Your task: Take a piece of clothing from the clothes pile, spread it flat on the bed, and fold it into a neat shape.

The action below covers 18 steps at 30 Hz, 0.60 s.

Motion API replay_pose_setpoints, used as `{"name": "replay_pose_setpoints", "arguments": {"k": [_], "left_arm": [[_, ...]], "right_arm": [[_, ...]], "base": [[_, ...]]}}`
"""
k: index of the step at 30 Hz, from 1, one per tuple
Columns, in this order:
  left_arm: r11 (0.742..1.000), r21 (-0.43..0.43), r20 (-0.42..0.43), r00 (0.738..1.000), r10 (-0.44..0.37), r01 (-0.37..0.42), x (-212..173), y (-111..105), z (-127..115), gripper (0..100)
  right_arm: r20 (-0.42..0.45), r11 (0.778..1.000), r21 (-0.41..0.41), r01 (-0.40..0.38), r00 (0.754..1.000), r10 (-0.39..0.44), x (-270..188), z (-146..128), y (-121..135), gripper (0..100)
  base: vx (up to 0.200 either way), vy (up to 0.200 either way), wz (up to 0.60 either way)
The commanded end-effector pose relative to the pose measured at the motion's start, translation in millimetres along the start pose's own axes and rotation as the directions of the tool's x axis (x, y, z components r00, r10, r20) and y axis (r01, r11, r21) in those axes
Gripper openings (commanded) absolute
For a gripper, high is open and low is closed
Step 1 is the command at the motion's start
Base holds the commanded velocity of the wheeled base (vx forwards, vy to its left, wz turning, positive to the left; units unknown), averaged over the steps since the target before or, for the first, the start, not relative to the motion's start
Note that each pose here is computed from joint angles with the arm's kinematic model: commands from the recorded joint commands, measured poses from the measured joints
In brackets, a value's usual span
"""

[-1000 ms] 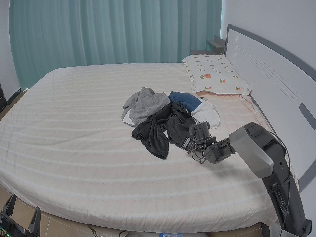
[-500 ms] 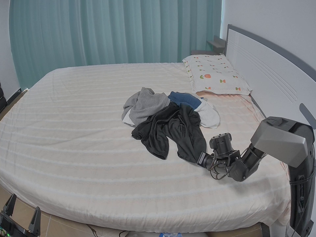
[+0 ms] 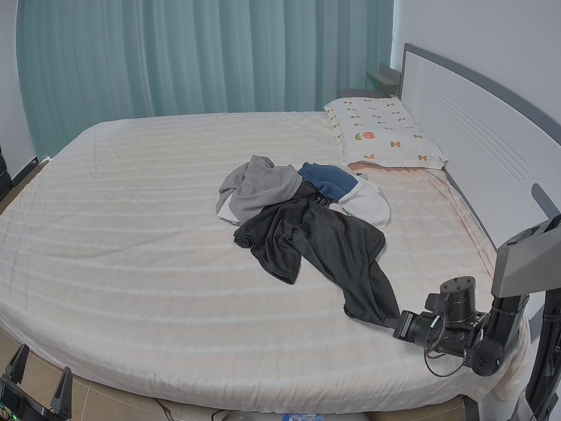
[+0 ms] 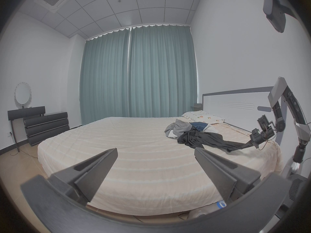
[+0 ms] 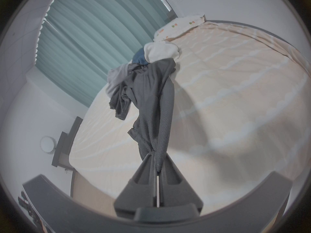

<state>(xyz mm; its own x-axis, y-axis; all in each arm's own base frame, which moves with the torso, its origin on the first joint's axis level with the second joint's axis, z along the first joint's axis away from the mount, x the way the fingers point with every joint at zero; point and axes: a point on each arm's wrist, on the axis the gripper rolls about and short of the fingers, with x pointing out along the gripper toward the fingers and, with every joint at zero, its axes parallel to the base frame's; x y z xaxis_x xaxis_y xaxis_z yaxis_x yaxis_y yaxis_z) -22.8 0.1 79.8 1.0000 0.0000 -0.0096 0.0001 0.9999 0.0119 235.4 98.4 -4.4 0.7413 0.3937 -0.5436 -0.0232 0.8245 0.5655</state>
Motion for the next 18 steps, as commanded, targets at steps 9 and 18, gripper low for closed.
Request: {"name": "replay_pose_setpoints", "arguments": {"k": [9, 18], "left_arm": [[1.0, 0.0, 0.002, 1.0, 0.0, 0.0, -0.1, 0.0, -4.8, 100], [1.0, 0.0, 0.002, 1.0, 0.002, -0.002, -0.1, -0.1, -4.8, 100]], "right_arm": [[-0.129, 1.0, 0.001, 0.016, 0.992, -0.016, -18.0, -25.5, -18.2, 100], [-0.025, 0.998, 0.029, -0.05, 0.998, 0.051, 16.6, -5.6, -12.7, 100]], "base": [[0.0, 0.0, 0.0], [0.0, 0.0, 0.0]]}}
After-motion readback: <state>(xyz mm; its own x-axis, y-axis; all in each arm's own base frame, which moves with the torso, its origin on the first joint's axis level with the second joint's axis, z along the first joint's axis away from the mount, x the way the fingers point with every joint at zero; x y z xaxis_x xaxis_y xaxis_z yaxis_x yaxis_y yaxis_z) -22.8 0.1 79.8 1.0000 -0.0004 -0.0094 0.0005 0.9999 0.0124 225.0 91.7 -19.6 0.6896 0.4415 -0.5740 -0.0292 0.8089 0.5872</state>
